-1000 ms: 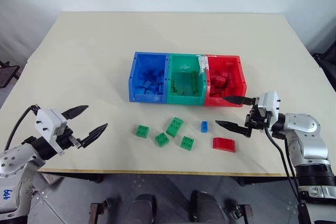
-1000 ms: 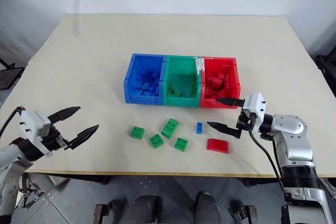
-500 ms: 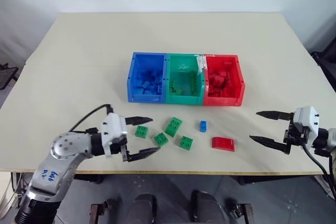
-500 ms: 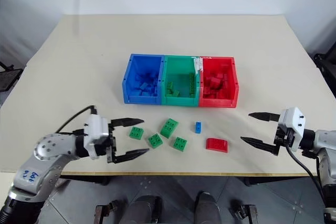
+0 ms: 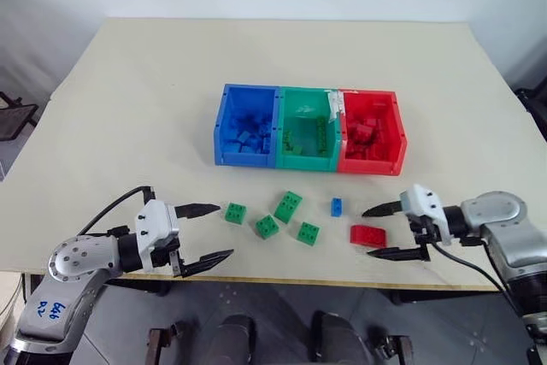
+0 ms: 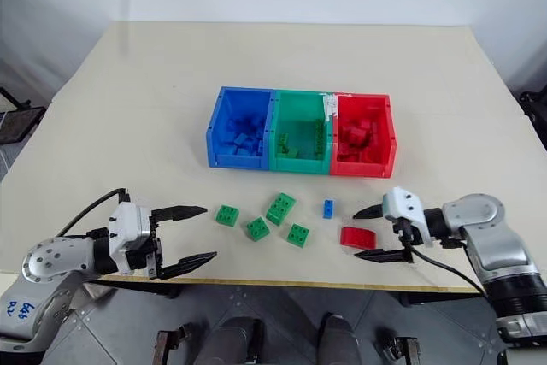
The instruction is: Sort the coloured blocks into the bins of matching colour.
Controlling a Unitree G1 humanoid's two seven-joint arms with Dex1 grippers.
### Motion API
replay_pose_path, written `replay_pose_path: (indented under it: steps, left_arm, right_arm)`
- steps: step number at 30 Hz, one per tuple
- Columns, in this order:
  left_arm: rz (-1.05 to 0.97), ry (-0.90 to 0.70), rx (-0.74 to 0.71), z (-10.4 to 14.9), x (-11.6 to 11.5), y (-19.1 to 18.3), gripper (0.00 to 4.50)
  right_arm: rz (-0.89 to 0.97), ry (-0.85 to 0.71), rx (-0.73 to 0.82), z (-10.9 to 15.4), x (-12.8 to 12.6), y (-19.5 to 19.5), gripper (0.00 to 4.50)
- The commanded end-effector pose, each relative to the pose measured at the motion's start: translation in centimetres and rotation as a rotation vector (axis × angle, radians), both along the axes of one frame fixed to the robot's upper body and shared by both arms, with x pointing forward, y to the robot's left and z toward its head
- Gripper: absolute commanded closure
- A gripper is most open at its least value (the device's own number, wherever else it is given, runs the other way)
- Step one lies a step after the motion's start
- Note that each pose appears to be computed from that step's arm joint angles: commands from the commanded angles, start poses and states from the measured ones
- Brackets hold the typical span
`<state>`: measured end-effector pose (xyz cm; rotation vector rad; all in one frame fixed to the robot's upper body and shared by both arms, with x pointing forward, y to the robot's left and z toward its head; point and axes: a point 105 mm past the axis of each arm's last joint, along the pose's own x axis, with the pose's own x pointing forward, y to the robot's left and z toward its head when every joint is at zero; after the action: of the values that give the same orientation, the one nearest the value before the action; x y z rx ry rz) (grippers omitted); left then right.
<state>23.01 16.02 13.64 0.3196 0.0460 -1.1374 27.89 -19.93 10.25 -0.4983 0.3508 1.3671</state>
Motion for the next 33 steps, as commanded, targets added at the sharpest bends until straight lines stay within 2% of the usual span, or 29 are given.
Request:
replay_pose_path:
  steps: [1, 6, 10, 14, 17, 21, 24, 30, 33]
  left_arm:
    - [-0.047, -0.038, -0.032, 1.3, -0.7, -0.7, 0.00]
    - [-0.029, -0.045, -0.099, 1.9, -0.5, -0.9, 0.00]
    - [-0.003, -0.042, -0.160, 2.5, -0.4, -0.7, 0.00]
    - [0.140, -0.094, -0.160, 2.8, 0.3, 1.8, 0.00]
    - [0.243, -0.111, -0.165, 2.9, 0.4, 3.9, 0.00]
    - [0.318, -0.113, -0.161, 2.9, 0.0, 5.6, 0.00]
    - [0.334, -0.107, -0.152, 2.8, -0.3, 6.0, 0.00]
    - [0.285, -0.091, -0.128, 3.1, -0.1, 5.2, 0.00]
    - [0.248, -0.090, -0.128, 3.1, 0.3, 4.3, 0.00]
  right_arm:
    - [0.012, 0.001, -0.008, -0.3, -0.3, -0.5, 1.24]
    - [-0.022, -0.045, 0.052, 0.7, 0.3, -0.3, 2.98]
    - [-0.055, -0.082, 0.250, 4.3, 1.2, 0.7, 3.01]
    - [-0.287, -0.184, 0.404, 9.4, 6.4, 1.2, 3.01]
    - [-0.394, -0.262, 0.425, 11.3, 9.5, 1.8, 3.01]
    - [-0.486, -0.313, 0.389, 11.6, 12.3, 2.2, 3.01]
    - [-0.484, -0.326, 0.378, 11.6, 13.0, 2.6, 2.06]
    - [-0.416, -0.367, 0.407, 12.3, 11.5, 1.7, 0.02]
    - [-0.369, -0.373, 0.401, 11.9, 9.8, 0.5, 0.02]
